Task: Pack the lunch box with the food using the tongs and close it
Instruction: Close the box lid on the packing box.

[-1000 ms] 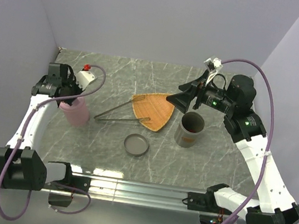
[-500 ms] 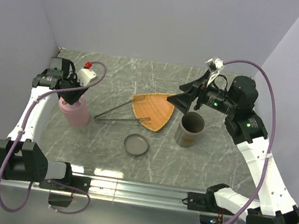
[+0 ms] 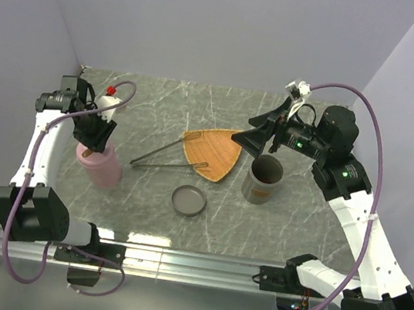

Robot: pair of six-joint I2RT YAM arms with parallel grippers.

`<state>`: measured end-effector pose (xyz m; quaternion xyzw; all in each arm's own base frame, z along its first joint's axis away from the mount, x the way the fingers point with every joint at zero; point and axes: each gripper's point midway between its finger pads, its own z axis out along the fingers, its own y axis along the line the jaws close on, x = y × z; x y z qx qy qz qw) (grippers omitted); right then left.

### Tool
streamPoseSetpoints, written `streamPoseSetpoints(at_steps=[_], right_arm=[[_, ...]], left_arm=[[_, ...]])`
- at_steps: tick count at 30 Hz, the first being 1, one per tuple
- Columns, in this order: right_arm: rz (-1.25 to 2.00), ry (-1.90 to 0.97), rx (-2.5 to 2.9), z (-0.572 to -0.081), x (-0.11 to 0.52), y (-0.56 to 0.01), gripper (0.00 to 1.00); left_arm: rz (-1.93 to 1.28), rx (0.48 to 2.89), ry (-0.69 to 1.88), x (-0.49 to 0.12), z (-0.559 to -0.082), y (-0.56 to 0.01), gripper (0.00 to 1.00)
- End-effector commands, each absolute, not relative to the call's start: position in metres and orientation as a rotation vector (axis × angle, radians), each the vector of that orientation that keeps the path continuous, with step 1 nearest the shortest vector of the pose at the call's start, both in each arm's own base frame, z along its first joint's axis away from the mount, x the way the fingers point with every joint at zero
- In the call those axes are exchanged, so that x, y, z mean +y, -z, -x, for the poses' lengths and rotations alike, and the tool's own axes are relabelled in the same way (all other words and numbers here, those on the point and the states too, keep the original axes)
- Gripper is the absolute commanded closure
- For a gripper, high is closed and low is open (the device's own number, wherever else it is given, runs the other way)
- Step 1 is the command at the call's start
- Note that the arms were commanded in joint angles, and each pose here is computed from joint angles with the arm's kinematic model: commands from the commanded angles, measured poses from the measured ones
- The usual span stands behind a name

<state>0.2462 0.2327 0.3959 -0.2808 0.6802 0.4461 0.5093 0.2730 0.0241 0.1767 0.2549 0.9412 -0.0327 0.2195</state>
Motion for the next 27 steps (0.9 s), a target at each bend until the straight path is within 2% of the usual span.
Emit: streamPoseSetpoints(at_steps=[1,3,4,6,17,27], right_arm=[[0.684,-1.08,1.575,-0.24,0.231,-0.412,0.02],[0.688,-1.071,1.573,-0.239,0.23,-0.413,0.02],[0.692,-1.069,1.573,-0.239,0.229,-0.412,0.02],[0.695,-1.061,1.574,-0.238,0.229,-0.412,0.02],[0.687,-1.07,1.588,-0.24,0.229,-0.406,0.02],[0.692,-1.065,1.583,-0.239,0.229,-0.407,0.02]], left_arm=[[-0.637,2.659,0.126,0.026,-0.27,-0.173,0.52],[-0.607,2.669,0.108,0.032,-0.275,-0.174,0.51],[-0.592,2.67,0.105,0.034,-0.276,-0.175,0.42],[-0.561,2.67,0.095,0.039,-0.277,-0.18,0.4],[-0.547,2.63,0.027,0.042,-0.263,-0.196,0.42],[-0.556,2.714,0.079,0.04,-0.249,-0.168,0.42]])
